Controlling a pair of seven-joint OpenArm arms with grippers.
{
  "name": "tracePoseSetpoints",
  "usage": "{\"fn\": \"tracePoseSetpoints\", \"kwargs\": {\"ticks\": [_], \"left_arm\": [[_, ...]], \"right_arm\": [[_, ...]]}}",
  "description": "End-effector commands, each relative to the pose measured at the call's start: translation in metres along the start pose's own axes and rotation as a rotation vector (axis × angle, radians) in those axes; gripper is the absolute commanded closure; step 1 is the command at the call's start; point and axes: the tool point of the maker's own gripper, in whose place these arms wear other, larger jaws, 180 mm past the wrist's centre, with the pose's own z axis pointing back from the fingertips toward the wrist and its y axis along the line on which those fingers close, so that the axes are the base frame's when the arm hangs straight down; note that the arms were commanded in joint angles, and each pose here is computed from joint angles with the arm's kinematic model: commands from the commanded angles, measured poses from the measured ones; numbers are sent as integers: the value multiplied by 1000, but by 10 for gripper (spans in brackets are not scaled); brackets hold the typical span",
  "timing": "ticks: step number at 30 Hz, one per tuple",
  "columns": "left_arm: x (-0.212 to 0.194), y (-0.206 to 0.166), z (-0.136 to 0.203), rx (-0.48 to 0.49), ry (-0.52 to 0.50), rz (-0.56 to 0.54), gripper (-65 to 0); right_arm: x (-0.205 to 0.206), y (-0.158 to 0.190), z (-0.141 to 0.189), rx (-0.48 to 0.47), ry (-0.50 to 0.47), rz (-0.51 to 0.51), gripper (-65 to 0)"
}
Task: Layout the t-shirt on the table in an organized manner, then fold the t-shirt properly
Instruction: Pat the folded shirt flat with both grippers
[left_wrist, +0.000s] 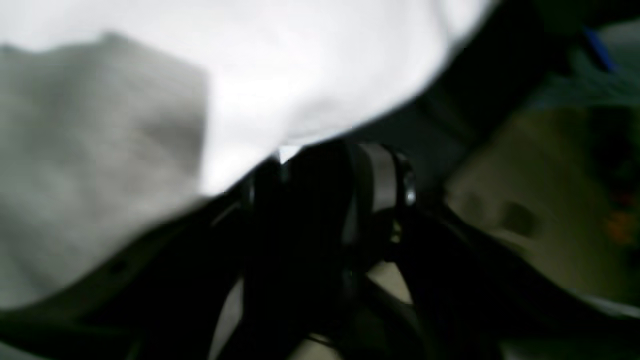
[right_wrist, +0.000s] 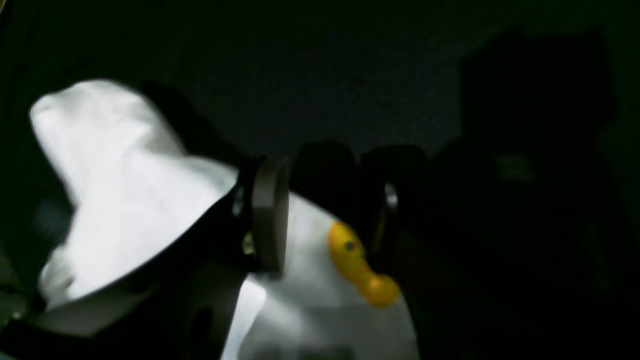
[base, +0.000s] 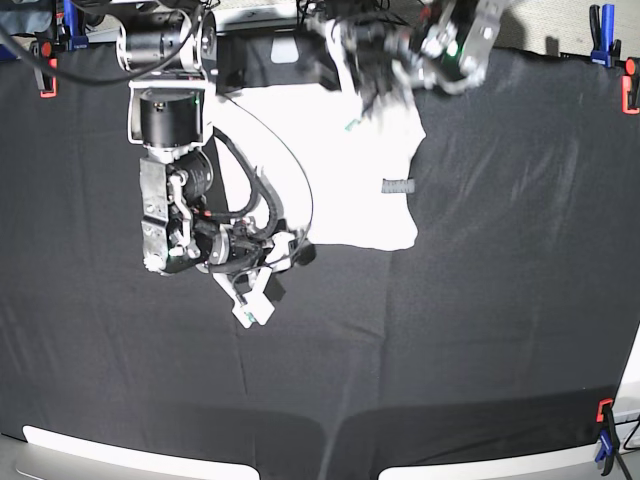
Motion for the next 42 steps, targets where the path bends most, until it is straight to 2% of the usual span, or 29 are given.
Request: {"fn": "tracePoseSetpoints", "kwargs": {"ticks": [1, 3, 5, 11, 18, 24, 26, 30, 35, 39, 42], "left_arm": [[10, 18, 3, 84, -16, -34, -230], [14, 46, 8, 211, 1, -66, -230], [18, 65, 14, 278, 4, -85, -230], [23, 113, 39, 389, 7, -105, -230], [42, 166, 75, 521, -53, -58, -230], [47, 159, 74, 444, -99, 15, -230], [47, 153, 72, 411, -103, 9, -230], [47, 153, 71, 410, -104, 8, -230], [46, 150, 70, 398, -106, 16, -230], [40, 140, 61, 316, -112, 73, -230], [37, 138, 54, 275, -110, 77, -230]], "right_arm": [[-5, -4, 4, -8, 26, 9, -220], [-4, -7, 7, -2, -3, -6, -220], [-5, -12, 11, -9, -2, -9, -220], [-23, -25, 20, -33, 47, -19, -220], [-57, -12, 27, 7, 46, -57, -220], [-67, 6, 44, -13, 32, 15, -220], [-70, 12, 50, -19, 36, 40, -220], [-79, 23, 58, -23, 38, 65, -220], [-96, 37, 58, 5, 45, 43, -220], [-105, 48, 57, 52, 36, 3, -220], [-106, 51, 57, 68, 31, -9, -220]]}}
